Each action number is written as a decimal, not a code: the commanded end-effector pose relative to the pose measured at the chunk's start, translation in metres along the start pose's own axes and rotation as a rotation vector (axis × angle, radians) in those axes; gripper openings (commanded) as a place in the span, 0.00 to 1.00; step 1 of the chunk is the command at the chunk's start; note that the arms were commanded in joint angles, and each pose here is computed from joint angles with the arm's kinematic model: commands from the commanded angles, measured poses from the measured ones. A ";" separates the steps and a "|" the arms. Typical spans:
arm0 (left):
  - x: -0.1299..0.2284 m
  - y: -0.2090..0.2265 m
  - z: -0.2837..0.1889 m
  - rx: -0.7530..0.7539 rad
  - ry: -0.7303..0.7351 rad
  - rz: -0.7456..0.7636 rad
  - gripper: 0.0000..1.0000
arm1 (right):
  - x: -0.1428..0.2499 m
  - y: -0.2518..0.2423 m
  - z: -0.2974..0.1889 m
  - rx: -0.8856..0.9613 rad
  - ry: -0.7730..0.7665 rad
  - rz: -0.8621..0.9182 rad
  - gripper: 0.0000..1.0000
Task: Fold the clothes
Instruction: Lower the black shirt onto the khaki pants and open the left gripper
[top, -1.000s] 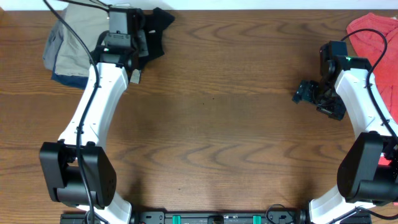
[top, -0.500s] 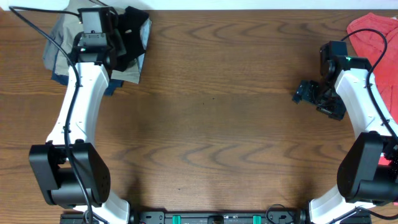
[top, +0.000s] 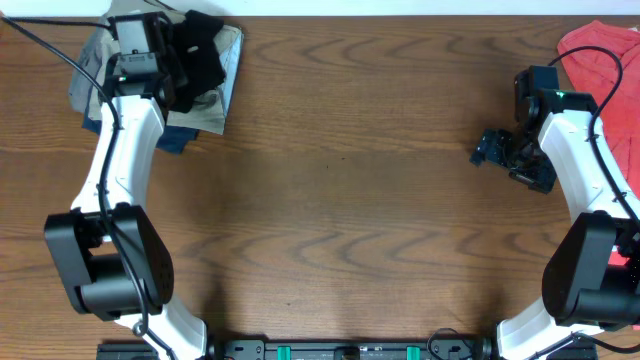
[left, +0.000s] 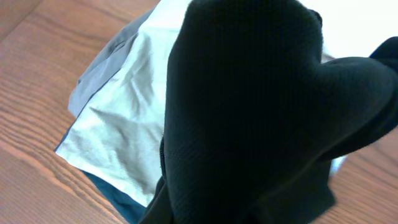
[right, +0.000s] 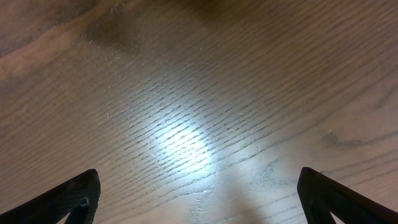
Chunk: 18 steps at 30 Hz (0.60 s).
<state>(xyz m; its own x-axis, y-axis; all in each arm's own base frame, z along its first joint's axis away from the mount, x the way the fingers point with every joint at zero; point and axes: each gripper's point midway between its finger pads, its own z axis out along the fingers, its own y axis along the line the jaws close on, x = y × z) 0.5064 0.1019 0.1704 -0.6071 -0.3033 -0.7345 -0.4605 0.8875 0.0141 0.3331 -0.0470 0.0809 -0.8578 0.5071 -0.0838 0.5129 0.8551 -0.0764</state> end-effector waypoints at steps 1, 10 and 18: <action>-0.019 0.015 0.006 -0.043 -0.040 -0.037 0.06 | -0.005 -0.001 -0.007 -0.004 -0.025 0.018 0.99; -0.010 0.039 0.043 -0.088 -0.024 -0.068 0.42 | -0.005 -0.001 -0.007 -0.004 -0.025 0.018 0.99; -0.020 0.073 0.050 -0.130 -0.054 -0.120 0.48 | -0.005 -0.001 -0.007 -0.004 -0.025 0.018 0.99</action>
<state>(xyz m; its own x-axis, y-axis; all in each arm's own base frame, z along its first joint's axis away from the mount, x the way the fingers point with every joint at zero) 0.5143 0.1735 0.1315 -0.5591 -0.3779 -0.7380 -0.5790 0.8150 0.0213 0.3331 -0.0470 0.0809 -0.8580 0.5067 -0.0838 0.5126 0.8552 -0.0764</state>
